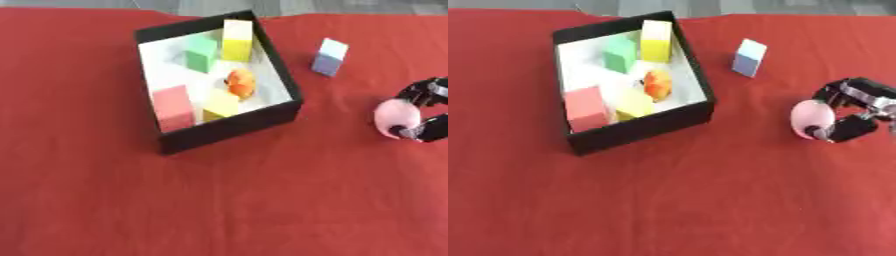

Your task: Pick up objects on the table and place them in the box.

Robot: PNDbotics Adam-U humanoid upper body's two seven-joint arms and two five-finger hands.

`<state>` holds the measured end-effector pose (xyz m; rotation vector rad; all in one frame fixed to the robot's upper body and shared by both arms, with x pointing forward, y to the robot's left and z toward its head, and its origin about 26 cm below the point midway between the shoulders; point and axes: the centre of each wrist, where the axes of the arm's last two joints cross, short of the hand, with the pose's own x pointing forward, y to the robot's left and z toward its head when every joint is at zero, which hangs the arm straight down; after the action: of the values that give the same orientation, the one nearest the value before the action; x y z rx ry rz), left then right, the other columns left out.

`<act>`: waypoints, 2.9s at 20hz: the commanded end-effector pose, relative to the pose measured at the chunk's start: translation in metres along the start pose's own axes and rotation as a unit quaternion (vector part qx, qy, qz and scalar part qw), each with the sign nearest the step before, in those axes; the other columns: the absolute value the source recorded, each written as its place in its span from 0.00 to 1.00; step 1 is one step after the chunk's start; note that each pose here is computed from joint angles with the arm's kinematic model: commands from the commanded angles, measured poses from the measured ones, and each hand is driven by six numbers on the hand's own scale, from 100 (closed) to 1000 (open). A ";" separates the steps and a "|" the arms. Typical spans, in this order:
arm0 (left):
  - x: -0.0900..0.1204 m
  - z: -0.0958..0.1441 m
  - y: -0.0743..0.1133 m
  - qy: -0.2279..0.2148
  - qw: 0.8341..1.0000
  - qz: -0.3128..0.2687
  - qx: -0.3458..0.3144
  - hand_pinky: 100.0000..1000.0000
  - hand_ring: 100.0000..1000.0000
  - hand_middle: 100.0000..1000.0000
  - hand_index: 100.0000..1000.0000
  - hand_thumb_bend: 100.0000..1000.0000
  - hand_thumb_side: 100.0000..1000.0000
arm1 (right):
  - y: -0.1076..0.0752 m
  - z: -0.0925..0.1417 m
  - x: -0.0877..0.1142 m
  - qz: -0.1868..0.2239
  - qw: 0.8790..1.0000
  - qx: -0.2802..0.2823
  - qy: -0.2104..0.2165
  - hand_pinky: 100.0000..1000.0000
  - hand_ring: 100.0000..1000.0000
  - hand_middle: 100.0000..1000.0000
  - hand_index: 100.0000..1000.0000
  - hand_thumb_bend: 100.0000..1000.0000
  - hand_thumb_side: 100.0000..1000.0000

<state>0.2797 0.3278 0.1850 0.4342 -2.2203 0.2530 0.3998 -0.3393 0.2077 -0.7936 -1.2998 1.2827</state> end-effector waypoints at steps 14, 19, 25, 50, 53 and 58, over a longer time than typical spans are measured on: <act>0.006 -0.003 0.001 -0.014 1.000 -0.001 -0.004 0.61 0.65 0.62 0.73 0.34 0.67 | -0.037 0.037 0.038 0.013 0.995 -0.035 -0.088 0.71 0.58 0.49 0.62 0.29 0.00; 0.007 -0.003 0.001 -0.016 1.000 -0.003 -0.005 0.61 0.65 0.62 0.72 0.34 0.67 | -0.052 0.057 0.053 0.022 0.991 -0.064 -0.114 0.70 0.58 0.48 0.62 0.28 0.00; 0.007 -0.004 0.002 -0.023 1.000 -0.008 -0.005 0.61 0.65 0.62 0.73 0.35 0.66 | -0.084 0.082 0.094 0.030 0.975 -0.119 -0.183 0.70 0.57 0.48 0.61 0.00 0.44; 0.019 -0.018 -0.014 -0.086 0.996 0.018 -0.012 0.61 0.66 0.63 0.73 0.37 0.61 | -0.031 -0.105 0.254 0.073 0.951 -0.111 -0.279 0.82 0.80 0.77 0.88 0.44 0.07; 0.018 -0.018 -0.012 -0.084 0.996 0.014 -0.009 0.61 0.66 0.63 0.73 0.37 0.61 | -0.042 -0.098 0.253 0.065 0.944 -0.139 -0.293 0.85 0.84 0.81 0.92 0.60 0.06; 0.017 -0.016 -0.011 -0.080 0.997 0.010 -0.008 0.61 0.66 0.63 0.73 0.37 0.61 | -0.084 -0.067 0.255 0.034 0.924 -0.203 -0.323 0.86 0.85 0.83 0.94 0.61 0.00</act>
<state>0.2884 0.3164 0.2002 0.4211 -2.3574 0.2280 0.4443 -0.0890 0.3086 -0.6843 -2.0602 1.4497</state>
